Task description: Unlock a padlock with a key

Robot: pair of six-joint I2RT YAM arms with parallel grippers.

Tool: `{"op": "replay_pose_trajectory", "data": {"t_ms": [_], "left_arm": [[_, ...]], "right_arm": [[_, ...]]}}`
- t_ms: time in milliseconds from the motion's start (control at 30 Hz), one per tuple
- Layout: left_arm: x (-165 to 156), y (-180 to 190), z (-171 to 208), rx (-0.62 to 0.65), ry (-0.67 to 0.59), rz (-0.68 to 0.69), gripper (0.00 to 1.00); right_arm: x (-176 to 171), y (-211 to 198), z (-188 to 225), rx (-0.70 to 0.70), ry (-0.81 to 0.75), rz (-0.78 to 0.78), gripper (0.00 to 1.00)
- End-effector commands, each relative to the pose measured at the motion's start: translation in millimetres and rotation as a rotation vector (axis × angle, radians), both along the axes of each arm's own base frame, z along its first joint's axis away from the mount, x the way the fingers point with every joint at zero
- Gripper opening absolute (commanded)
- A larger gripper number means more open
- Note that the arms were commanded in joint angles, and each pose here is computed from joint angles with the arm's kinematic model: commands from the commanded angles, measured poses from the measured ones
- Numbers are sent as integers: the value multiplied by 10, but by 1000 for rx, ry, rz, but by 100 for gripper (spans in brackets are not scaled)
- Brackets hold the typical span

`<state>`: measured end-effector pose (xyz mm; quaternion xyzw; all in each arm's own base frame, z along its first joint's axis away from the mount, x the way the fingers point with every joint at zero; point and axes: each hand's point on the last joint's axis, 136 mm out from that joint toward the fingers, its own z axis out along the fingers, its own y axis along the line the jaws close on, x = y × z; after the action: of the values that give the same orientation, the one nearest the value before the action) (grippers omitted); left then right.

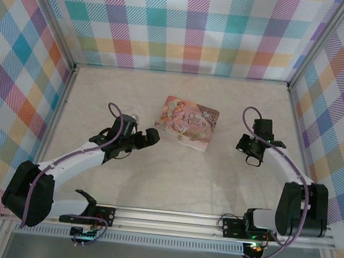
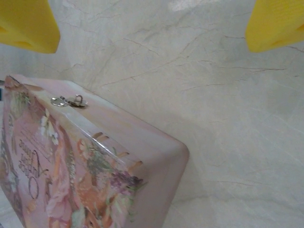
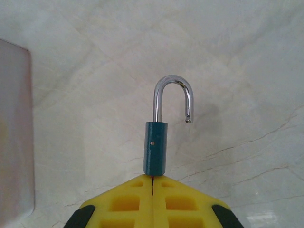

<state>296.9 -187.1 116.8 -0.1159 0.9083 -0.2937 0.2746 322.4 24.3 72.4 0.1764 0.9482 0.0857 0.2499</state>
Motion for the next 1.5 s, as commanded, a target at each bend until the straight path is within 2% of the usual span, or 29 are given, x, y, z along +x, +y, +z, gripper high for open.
{"op": "replay_pose_trajectory", "data": {"t_ms": [0,300,433,533,767,800,833,967,1133,1200,1400,1467], "left_arm": [[59,-162,324,-68,-75,-94,100],[52,-166,202,-78,-22,-89,100],[41,-155,148,-76,-2,-81,100],[45,-127,144,-69,-2,-71,100],[74,-39,147,-47,-3,-29,100],[90,-7,155,-35,-6,-14,100],[101,30,154,-21,-6,2,100],[141,265,203,72,-20,88,100],[196,787,281,281,-46,258,100],[220,1063,333,395,-83,358,100],[335,1702,517,743,-319,541,100],[391,1840,565,801,-388,567,100]], "right_arm": [[135,79,15,105,1,-27,0],[297,139,-164,165,46,-48,0],[300,127,-215,169,73,-63,8],[275,103,-185,162,75,-77,26],[131,-38,78,90,15,-96,50],[103,-67,119,79,5,-103,80],[87,-85,157,71,-5,-106,100],[47,-228,353,12,-74,-152,100],[73,-538,566,-116,-164,-272,100],[133,-607,601,-162,-221,-270,100],[242,-795,619,-316,-416,-263,100],[261,-830,604,-345,-482,-266,100]]}}
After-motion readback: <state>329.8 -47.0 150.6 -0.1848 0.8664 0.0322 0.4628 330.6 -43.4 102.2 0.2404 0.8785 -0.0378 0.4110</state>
